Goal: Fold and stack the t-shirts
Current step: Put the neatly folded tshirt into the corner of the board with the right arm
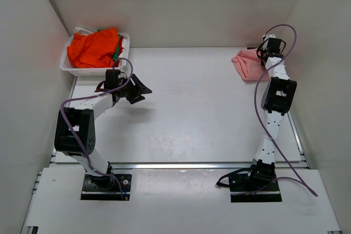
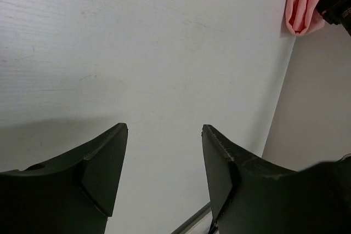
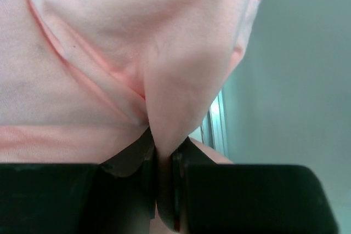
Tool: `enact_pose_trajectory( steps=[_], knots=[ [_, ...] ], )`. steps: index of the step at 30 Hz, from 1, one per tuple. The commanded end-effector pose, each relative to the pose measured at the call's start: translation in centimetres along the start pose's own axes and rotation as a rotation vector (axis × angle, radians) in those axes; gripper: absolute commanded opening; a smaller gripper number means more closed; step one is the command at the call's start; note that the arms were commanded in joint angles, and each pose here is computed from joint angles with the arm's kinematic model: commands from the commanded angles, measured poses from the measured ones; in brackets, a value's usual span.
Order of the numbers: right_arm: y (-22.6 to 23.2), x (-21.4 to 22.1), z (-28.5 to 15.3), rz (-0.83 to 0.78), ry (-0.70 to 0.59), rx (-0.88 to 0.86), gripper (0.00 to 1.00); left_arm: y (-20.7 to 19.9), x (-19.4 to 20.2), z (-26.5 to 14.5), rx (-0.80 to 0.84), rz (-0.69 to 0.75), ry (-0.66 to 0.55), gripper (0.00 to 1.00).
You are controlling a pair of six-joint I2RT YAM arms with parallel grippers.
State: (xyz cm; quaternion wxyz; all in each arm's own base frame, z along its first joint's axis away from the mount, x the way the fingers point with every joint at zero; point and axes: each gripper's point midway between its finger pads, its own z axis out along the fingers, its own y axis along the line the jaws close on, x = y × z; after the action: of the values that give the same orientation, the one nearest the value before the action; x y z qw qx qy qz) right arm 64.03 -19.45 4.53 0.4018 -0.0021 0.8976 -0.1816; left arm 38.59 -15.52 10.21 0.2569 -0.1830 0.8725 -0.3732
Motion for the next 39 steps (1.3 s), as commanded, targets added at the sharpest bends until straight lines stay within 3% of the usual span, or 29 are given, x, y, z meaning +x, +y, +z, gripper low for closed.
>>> enact_pose_trajectory(
  steps=[1,3,5,6,7,11,12,13,14,15,19,20,21,23,26,28,32,37,39],
  knots=[
    [1.0,-3.7,0.0,0.073,-0.123,-0.079,0.05,-0.6,-0.2,-0.1,0.009,0.034,-0.003,0.68],
    [1.3,-4.6,-0.5,0.087,-0.138,-0.088,0.09,-0.6,-0.4,-0.1,0.003,0.027,-0.005,0.68],
    [2.0,-4.8,-0.8,0.086,-0.125,-0.051,0.28,-0.5,-0.3,0.1,0.0,0.033,-0.001,0.68],
    [1.9,-5.1,-0.8,0.082,-0.128,-0.019,0.47,-0.4,-0.3,0.0,-0.006,0.028,0.004,0.69],
    [2.0,-5.6,-1.3,0.076,-0.133,0.01,0.56,-0.6,-0.4,0.0,-0.008,0.035,-0.001,0.69],
    [-1.3,-8.1,-4.0,0.179,-0.155,0.179,0.7,-0.1,0.0,-0.8,-0.054,0.056,0.025,0.76],
    [-2.7,-10.1,-5.9,0.248,-0.197,0.213,0.71,-0.4,-0.1,-1.4,-0.063,0.069,0.023,0.79],
    [-4.7,-10.9,-8.0,0.294,-0.199,0.269,0.74,-0.1,-0.2,-1.7,-0.077,0.084,0.019,0.98],
    [-5.5,-10.7,-9.0,0.345,-0.185,0.279,0.9,0.1,-0.5,-2.5,-0.094,0.079,0.007,0.99],
    [-6.4,-12.1,-11.3,0.407,-0.219,0.28,0.99,-0.2,-0.5,-3.4,-0.09,0.097,0.002,0.98],
    [-6.0,-12.8,-18.3,0.417,-0.272,0.241,1.0,-0.3,-0.6,-6.9,-0.101,0.129,-0.037,0.99],
    [-5.6,-14.6,-21.4,0.425,-0.335,0.223,0.99,-0.4,-0.3,-7.5,-0.11,0.146,-0.04,0.99],
    [-4.0,-12.8,-21.1,0.399,-0.294,0.2,0.99,-0.5,-0.1,-8.0,-0.12,0.159,-0.043,0.99],
    [-2.3,-12.3,-24.8,0.396,-0.299,0.157,0.99,-0.4,1.1,-8.8,-0.152,0.179,-0.015,0.99],
    [3.1,-8.2,-27.3,0.37,-0.193,0.008,0.99,0.4,4.2,-9.8,-0.169,0.244,0.09,0.99],
    [7.8,-3.0,-28.3,0.293,-0.026,-0.076,0.99,1.5,6.8,-10.3,-0.179,0.27,0.19,0.99],
    [13.2,5.0,-32.1,0.126,0.151,-0.136,0.99,3.4,10.5,-11.2,-0.178,0.307,0.319,0.99],
    [15.4,10.5,-37.2,0.148,0.161,-0.269,0.99,2.8,11.6,-12.9,-0.161,0.374,0.217,0.98],
    [15.6,12.8,-38.2,0.162,0.171,-0.308,0.99,0.9,12.2,-13.7,-0.066,0.415,0.173,0.99]
  ],
)
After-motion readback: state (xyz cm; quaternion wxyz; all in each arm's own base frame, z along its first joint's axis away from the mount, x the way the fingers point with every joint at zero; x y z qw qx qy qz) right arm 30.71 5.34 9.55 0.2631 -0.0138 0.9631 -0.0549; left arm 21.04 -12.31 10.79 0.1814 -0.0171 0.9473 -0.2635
